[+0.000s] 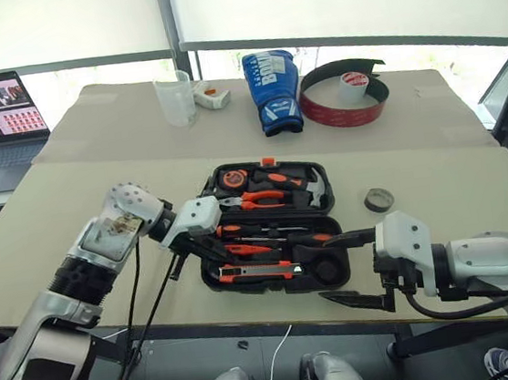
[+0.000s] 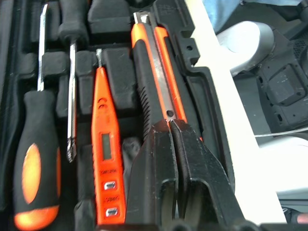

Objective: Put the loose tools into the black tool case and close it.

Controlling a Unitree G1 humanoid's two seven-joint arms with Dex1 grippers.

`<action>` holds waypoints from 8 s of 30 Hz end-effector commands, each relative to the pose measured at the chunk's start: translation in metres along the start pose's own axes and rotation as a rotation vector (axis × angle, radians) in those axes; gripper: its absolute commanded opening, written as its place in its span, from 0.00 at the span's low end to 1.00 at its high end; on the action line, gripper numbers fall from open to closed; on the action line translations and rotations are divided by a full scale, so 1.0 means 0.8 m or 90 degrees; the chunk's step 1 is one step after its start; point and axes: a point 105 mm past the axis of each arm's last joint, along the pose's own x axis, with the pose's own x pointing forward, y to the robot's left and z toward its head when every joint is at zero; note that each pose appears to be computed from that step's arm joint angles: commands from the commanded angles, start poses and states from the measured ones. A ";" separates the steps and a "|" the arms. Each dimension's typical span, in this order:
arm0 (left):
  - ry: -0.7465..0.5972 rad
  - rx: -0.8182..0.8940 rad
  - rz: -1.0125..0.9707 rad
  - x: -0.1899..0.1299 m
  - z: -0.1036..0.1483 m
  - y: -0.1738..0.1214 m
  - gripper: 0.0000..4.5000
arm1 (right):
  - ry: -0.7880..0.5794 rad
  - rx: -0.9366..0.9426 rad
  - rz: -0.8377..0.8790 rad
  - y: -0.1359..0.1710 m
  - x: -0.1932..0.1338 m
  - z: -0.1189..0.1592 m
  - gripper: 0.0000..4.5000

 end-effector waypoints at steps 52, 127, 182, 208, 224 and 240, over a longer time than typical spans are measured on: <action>-0.106 0.028 0.054 0.029 0.018 0.018 0.06 | -0.009 0.019 -0.064 -0.019 -0.017 0.004 1.00; -0.172 0.024 0.089 -0.027 0.056 -0.028 1.00 | 0.144 -0.068 0.122 -0.026 0.033 -0.047 0.09; -0.118 -0.186 0.250 -0.016 -0.056 -0.026 0.01 | 0.066 -0.070 -0.024 -0.072 0.003 -0.063 0.00; -0.173 -0.583 0.434 -0.062 -0.068 0.087 1.00 | 0.092 0.351 -0.259 -0.197 0.021 -0.051 1.00; -0.201 -0.605 0.437 -0.056 -0.074 0.090 0.03 | 0.106 0.392 -0.260 -0.198 0.031 -0.066 0.08; -0.333 -0.473 0.447 -0.079 -0.017 0.109 0.00 | -0.032 0.262 -0.295 -0.227 0.033 0.002 0.00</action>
